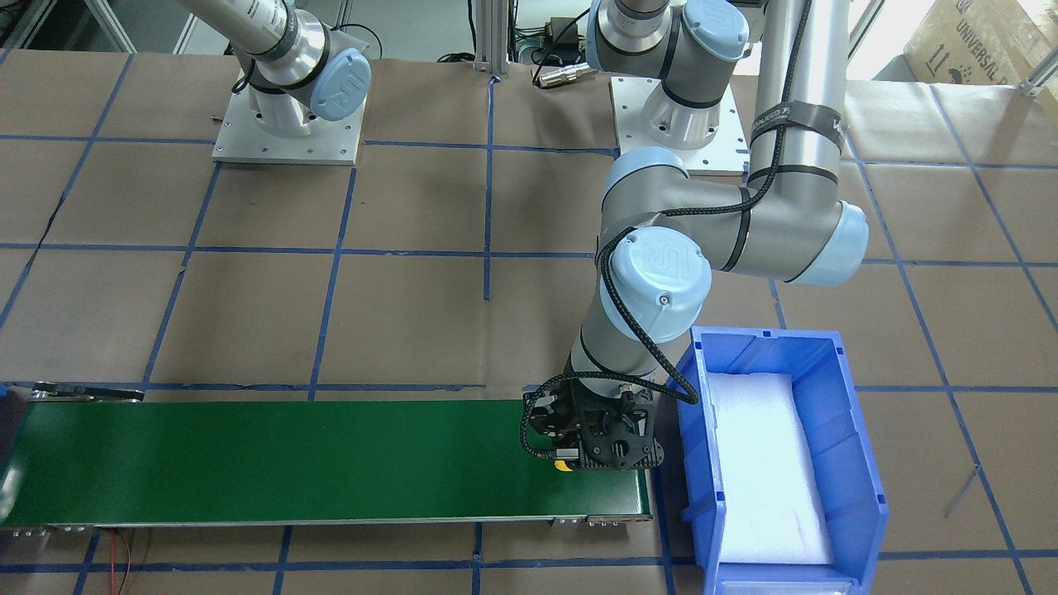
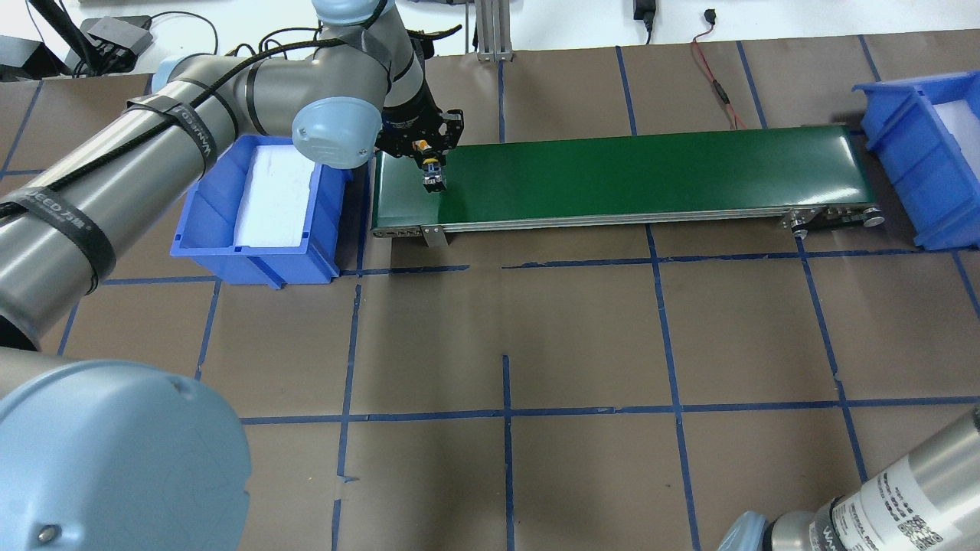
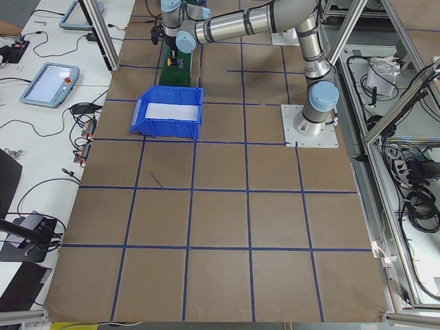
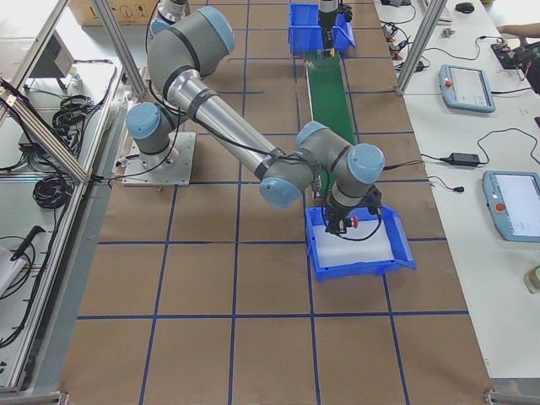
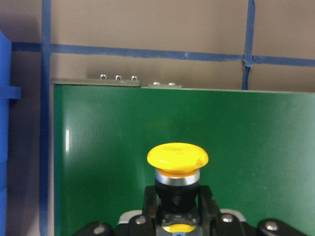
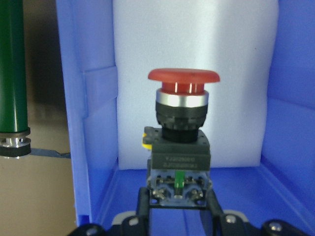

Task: Transport two buttons from left to right
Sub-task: 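Place yellow button on conveyor while right gripper lowers red button into bin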

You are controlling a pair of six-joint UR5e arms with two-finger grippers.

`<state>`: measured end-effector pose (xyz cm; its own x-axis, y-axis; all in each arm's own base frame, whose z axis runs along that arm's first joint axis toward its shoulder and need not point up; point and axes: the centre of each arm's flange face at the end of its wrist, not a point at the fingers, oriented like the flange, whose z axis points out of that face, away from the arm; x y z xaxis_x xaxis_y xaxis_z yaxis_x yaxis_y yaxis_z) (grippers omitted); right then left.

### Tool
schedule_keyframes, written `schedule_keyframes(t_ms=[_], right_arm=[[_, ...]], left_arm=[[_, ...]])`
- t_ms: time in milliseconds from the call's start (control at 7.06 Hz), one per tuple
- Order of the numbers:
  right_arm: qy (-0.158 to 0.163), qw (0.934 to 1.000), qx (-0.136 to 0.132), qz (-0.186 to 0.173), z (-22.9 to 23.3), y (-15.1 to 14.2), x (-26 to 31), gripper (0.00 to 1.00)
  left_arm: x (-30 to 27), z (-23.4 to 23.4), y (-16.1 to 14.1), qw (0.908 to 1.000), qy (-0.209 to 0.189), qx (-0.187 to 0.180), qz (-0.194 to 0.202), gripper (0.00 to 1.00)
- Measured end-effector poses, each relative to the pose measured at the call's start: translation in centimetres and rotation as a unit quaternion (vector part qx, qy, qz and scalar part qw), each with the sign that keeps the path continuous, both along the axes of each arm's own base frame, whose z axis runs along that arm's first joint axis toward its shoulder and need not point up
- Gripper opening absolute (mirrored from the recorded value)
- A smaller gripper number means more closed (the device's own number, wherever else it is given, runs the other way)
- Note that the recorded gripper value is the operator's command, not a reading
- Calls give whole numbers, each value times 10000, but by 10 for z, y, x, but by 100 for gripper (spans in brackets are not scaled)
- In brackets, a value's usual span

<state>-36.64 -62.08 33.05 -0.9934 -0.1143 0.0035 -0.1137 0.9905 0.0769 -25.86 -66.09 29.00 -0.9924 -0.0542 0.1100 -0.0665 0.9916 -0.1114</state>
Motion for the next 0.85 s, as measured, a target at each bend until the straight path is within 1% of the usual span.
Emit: schedule_keyframes(t_ms=[142, 283, 567, 850], right_arm=[[13, 10000, -20, 16, -2, -6, -2, 5], [16, 10000, -29, 27, -3, -9, -2, 6], [-15, 10000, -9, 36, -14, -13, -3, 6], [-95, 9999, 81, 36, -36, -17, -6, 6]], left_arm=[[0, -8, -5, 10000, 9, -55, 6, 48], [2, -14, -8, 10000, 8, -76, 14, 99], [4, -13, -8, 9998, -13, -79, 169, 100], [14, 20, 0, 9993, -43, -64, 373, 100]])
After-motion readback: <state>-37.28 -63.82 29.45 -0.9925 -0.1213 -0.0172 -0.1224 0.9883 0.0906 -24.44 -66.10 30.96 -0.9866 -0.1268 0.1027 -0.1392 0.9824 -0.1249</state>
